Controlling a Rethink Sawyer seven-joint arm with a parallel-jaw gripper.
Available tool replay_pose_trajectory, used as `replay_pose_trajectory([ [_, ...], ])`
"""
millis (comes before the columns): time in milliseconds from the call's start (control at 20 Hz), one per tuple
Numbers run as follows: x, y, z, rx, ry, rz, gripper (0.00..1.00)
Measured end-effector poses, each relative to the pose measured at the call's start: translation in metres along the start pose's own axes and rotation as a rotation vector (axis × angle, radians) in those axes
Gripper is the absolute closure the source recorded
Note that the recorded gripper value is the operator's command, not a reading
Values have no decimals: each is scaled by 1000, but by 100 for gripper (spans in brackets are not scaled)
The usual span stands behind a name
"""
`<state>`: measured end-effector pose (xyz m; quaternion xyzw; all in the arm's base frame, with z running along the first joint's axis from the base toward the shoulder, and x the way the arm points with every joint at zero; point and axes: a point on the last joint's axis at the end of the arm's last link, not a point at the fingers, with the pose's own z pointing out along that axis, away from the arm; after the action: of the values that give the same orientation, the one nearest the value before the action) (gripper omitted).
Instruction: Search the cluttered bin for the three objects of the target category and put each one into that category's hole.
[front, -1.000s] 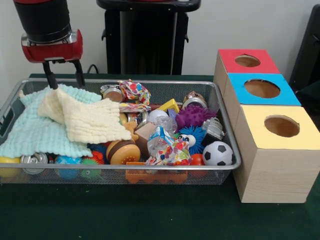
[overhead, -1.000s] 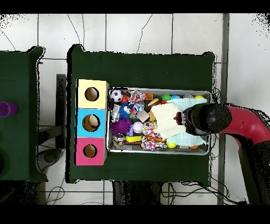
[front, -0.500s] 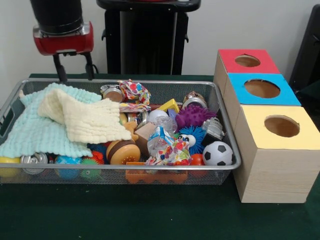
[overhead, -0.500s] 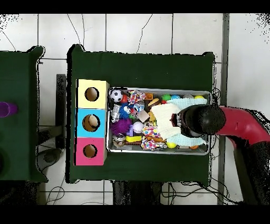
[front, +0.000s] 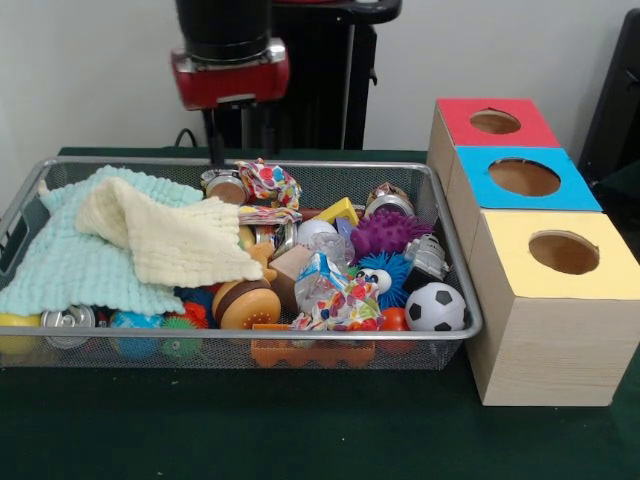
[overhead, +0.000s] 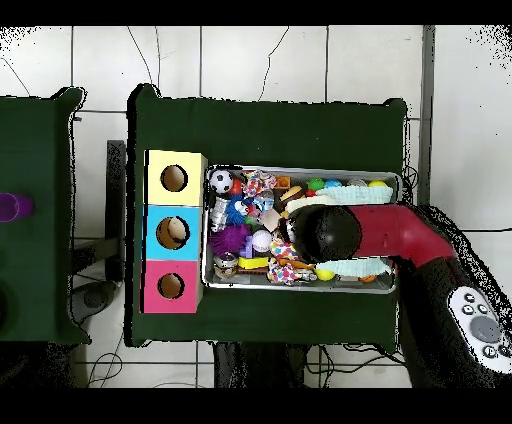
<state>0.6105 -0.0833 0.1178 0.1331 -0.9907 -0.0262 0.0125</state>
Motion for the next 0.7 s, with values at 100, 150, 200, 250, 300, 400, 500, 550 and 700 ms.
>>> replay_pose_trajectory([
  [100, -6, 19, 1, 3, -19, -29, 0],
  [150, -9, 30, 2, 6, -30, -45, 0],
  [200, -12, 36, 2, 8, -37, -54, 0],
  [250, -19, 54, 2, 15, -59, -80, 0],
  [300, -21, 60, 2, 17, -66, -88, 0],
  [400, -29, 77, 3, 24, -91, -115, 0],
  [500, -37, 95, 5, 29, -117, -143, 0],
  [550, -38, 99, 6, 29, -124, -150, 0],
  [700, -47, 116, 12, 28, -165, -176, 0],
])
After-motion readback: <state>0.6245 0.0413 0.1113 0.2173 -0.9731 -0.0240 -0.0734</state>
